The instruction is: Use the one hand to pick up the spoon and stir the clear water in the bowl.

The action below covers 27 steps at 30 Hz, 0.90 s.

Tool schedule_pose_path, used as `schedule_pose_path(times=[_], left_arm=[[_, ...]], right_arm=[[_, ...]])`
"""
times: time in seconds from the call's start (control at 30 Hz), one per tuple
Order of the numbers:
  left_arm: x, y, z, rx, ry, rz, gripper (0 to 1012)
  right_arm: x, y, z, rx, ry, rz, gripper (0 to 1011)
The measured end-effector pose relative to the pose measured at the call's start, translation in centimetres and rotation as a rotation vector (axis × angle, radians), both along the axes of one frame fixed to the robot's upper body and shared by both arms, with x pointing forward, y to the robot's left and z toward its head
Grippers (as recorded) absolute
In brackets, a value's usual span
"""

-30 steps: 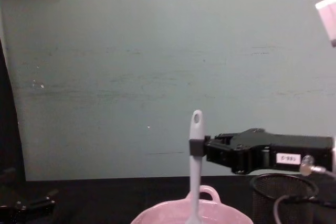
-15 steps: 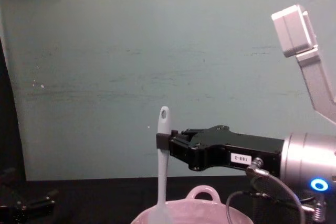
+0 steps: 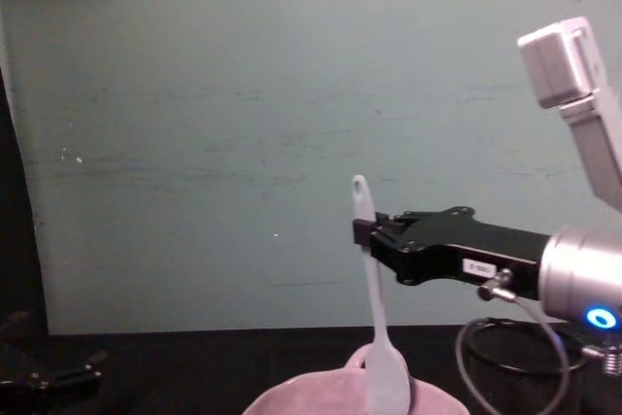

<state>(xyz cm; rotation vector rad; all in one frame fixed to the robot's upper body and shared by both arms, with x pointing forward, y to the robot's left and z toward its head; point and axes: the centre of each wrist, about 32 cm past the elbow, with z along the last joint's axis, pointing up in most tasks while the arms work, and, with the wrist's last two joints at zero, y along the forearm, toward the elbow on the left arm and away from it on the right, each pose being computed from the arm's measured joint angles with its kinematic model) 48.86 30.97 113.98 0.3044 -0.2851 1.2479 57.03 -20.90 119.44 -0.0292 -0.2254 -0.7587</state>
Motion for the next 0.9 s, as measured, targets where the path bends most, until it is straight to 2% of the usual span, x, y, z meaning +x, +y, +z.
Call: schedule_pose_path(times=[0.1,0.23,0.47,0.67,0.8,0.9], left_arm=[[0.0,0.0,0.0,0.0,0.0,0.0,1011],[0.0,0.0,0.0,0.0,0.0,0.0,1011],[0.0,0.0,0.0,0.0,0.0,0.0,1011],[0.0,0.0,0.0,0.0,0.0,0.0,1011],[0.0,0.0,0.0,0.0,0.0,0.0,1011],[0.0,0.0,0.0,0.0,0.0,0.0,1011]], right_arm=[[-0.4,-0.9,0.5,-0.017,0.006,0.006,117],[-1.8,-2.1,1.2,-0.031,0.028,0.043,117],[-4.0,-2.7,1.6,-0.015,0.084,0.117,117],[-5.2,-2.3,1.4,0.025,0.132,0.164,117],[-5.4,-1.0,1.2,0.063,0.152,0.195,117],[-5.1,0.0,0.9,0.086,0.161,0.205,117]])
